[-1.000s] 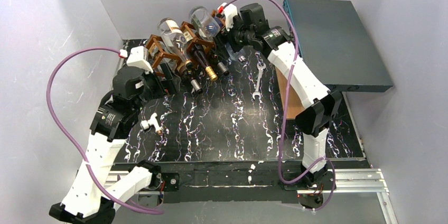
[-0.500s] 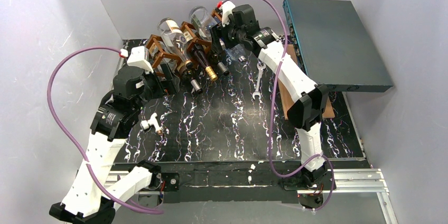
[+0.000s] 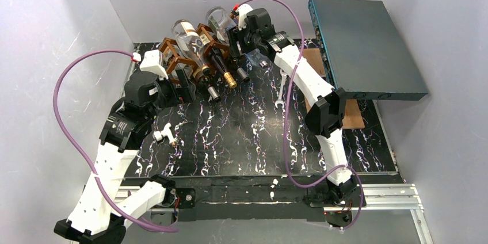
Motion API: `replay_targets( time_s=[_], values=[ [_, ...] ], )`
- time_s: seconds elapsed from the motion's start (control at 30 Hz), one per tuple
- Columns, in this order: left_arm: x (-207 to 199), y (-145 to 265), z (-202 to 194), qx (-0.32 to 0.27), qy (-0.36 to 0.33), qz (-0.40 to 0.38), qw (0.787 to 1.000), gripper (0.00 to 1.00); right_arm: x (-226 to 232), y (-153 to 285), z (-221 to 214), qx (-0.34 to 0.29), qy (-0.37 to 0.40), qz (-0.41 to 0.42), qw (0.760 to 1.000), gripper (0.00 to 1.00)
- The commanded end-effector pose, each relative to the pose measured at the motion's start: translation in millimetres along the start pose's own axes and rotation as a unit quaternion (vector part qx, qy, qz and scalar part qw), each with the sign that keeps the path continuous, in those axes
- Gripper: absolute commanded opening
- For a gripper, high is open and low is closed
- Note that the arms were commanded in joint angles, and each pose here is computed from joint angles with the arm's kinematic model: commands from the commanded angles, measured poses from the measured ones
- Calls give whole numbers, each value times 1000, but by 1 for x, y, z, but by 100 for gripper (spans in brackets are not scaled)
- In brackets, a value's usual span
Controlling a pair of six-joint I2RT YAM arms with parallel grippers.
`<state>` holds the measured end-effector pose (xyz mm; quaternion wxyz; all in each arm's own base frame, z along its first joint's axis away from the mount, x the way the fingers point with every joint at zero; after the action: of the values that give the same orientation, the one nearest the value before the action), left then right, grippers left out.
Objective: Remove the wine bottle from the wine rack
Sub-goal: Pick up the wine bottle from the wine rack.
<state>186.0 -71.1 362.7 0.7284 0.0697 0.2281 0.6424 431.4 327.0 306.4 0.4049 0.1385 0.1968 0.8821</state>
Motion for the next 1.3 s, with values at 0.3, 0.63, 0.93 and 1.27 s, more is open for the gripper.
replay_targets(
  time_s=[0.3, 0.63, 0.93, 1.27],
  values=[
    [4, -2, 2, 1, -12, 16, 1000, 99, 3, -12, 23, -57, -16, -5, 998, 69],
    [5, -2, 1, 1, -14, 22, 1000, 99, -2, -23, 19, -57, -26, -30, 998, 65],
    [5, -2, 2, -1, -12, 22, 1000, 99, -4, -26, 20, -63, -30, -38, 997, 63],
    [5, -4, -1, 4, -9, 22, 1000, 99, -2, -35, 16, -62, -32, -42, 997, 63]
  ],
)
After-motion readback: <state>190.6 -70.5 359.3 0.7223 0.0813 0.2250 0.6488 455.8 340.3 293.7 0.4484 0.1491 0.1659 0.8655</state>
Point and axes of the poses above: each gripper's point midway between its finger pads, its own y axis back along the fingers, its own x axis along the line the jaws close on, z = x × y, the point moved 8 cm from there along y, back along the fingers, and after that the axes turned 1 degree about -y, right-handed, at the moved point
